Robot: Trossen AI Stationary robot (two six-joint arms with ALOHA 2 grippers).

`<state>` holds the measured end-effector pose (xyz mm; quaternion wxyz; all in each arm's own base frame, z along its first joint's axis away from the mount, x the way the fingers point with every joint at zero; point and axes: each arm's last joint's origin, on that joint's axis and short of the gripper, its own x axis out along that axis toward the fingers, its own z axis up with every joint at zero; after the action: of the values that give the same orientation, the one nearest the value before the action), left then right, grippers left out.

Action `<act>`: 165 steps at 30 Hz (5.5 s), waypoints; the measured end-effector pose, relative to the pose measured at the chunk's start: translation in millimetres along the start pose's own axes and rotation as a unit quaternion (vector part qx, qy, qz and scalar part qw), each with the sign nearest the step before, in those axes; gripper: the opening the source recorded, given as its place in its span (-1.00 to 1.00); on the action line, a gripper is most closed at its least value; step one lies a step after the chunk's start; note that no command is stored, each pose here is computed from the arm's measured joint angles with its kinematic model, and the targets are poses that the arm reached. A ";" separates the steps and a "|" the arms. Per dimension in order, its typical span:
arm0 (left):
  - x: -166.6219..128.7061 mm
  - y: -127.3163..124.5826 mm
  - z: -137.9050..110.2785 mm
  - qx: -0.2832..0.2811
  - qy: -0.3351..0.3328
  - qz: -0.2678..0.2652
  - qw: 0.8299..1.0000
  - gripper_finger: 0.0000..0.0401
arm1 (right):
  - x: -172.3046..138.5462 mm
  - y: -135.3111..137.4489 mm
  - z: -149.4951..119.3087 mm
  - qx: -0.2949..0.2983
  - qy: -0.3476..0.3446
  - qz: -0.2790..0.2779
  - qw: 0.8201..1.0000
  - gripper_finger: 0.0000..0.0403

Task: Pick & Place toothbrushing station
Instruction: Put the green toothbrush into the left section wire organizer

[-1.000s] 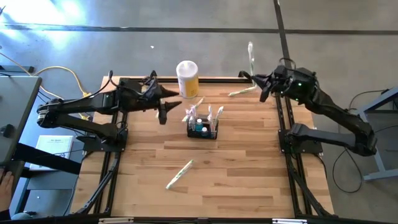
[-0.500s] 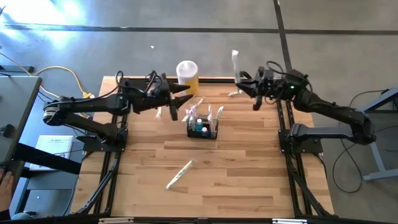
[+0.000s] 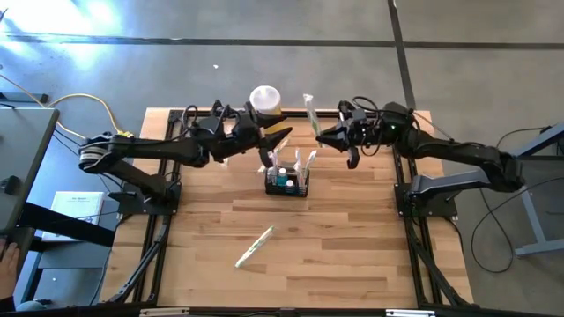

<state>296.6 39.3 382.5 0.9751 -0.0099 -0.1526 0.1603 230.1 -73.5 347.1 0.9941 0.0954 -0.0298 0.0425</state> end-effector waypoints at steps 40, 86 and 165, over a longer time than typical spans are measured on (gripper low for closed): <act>21.3 -6.7 2.0 -0.064 0.014 -0.036 0.997 -0.39 | 36.2 -23.9 -32.1 0.107 0.044 0.091 0.989 -0.93; -87.8 -42.0 31.5 -0.081 0.202 -0.093 0.971 -0.95 | 4.6 -7.4 3.6 0.007 -0.029 0.030 0.999 0.44; -72.5 -11.5 -154.4 -0.086 0.255 0.057 0.961 -0.29 | 3.4 -4.8 -2.9 -0.011 0.017 0.119 0.993 0.43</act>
<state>281.2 10.1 214.8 0.9663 -0.1430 0.0888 0.1945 234.1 -77.3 343.6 0.9833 0.0793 -0.0242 0.1619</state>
